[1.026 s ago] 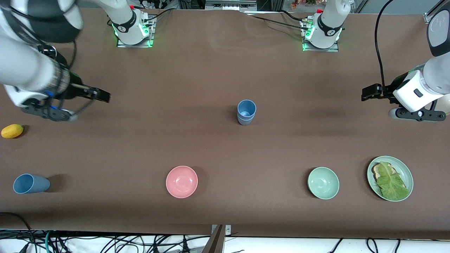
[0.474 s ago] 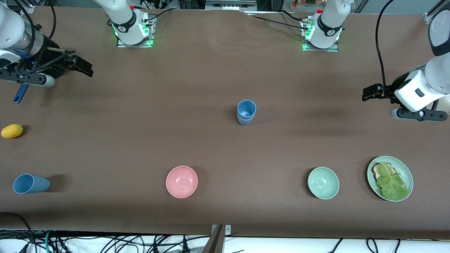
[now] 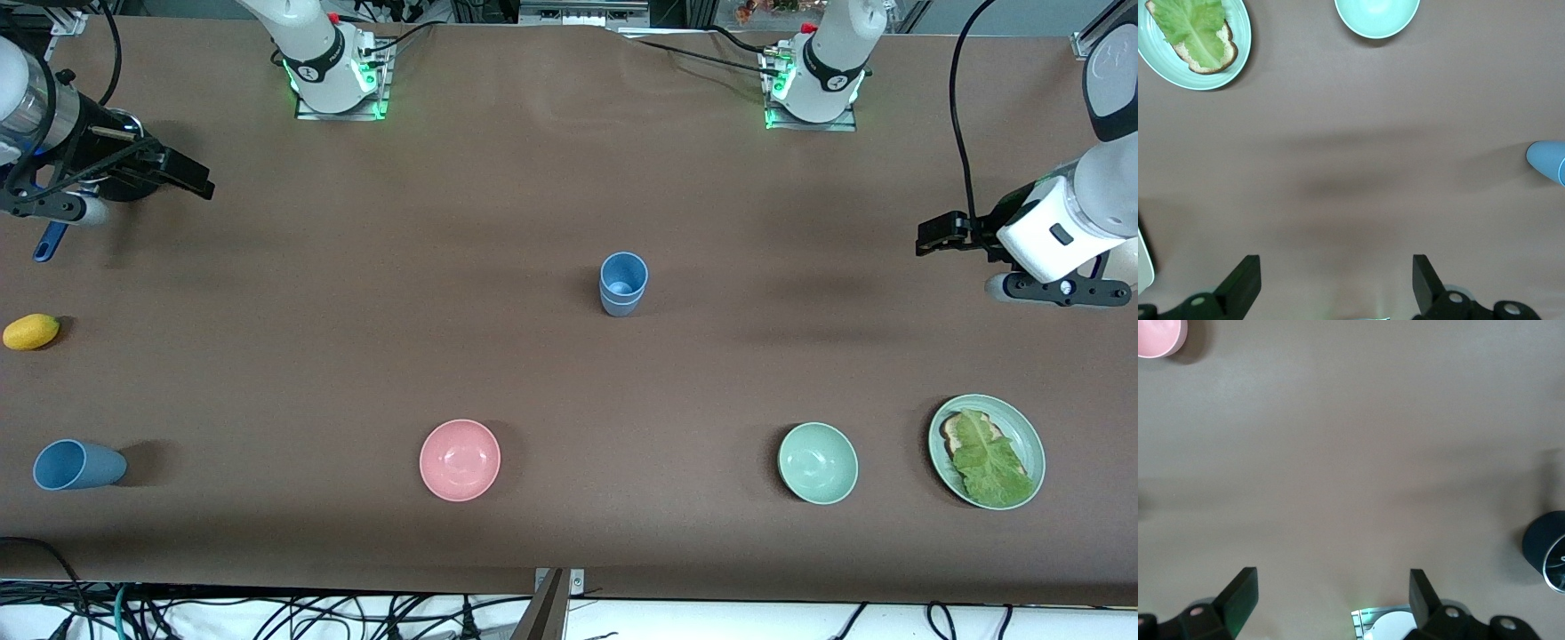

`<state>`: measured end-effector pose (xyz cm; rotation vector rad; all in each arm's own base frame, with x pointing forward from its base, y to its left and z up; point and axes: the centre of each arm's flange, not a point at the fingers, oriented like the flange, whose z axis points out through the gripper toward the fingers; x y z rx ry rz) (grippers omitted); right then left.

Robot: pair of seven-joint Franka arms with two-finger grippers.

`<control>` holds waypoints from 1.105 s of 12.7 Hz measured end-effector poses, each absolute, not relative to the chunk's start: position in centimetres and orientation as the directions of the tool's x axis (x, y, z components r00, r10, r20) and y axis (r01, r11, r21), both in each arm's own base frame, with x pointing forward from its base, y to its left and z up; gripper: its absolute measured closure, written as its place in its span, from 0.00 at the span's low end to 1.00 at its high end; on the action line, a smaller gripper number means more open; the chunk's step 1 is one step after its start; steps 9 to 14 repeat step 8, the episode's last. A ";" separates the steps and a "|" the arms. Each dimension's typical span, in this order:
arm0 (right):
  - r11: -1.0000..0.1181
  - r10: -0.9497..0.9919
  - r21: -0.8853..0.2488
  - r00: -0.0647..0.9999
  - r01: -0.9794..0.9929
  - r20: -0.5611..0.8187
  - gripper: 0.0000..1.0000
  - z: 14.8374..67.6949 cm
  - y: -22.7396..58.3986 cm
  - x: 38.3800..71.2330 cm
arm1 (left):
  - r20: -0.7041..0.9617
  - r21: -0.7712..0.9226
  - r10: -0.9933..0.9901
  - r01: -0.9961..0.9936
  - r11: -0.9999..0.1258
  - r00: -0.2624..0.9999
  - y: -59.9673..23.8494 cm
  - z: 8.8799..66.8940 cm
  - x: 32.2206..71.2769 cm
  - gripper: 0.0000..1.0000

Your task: Stack blue cups with both arms

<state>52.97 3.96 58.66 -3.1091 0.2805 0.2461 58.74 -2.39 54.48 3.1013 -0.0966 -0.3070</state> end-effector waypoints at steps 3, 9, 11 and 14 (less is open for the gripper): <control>-0.984 -0.177 0.006 0.970 -0.179 -0.165 0.00 58.2 3.9 53.3 | -0.193 0.030 -0.065 -0.060 -0.998 0.979 -2.4 54.6 58.7 0.00; -0.988 -0.154 0.003 0.974 -0.156 -0.167 0.00 58.0 3.9 53.4 | -0.193 0.030 -0.066 -0.062 -0.998 0.979 -2.5 54.6 58.7 0.00; -0.988 -0.154 0.003 0.974 -0.156 -0.167 0.00 58.0 3.9 53.4 | -0.193 0.030 -0.066 -0.062 -0.998 0.979 -2.5 54.6 58.7 0.00; -0.988 -0.154 0.003 0.974 -0.156 -0.167 0.00 58.0 3.9 53.4 | -0.193 0.030 -0.066 -0.062 -0.998 0.979 -2.5 54.6 58.7 0.00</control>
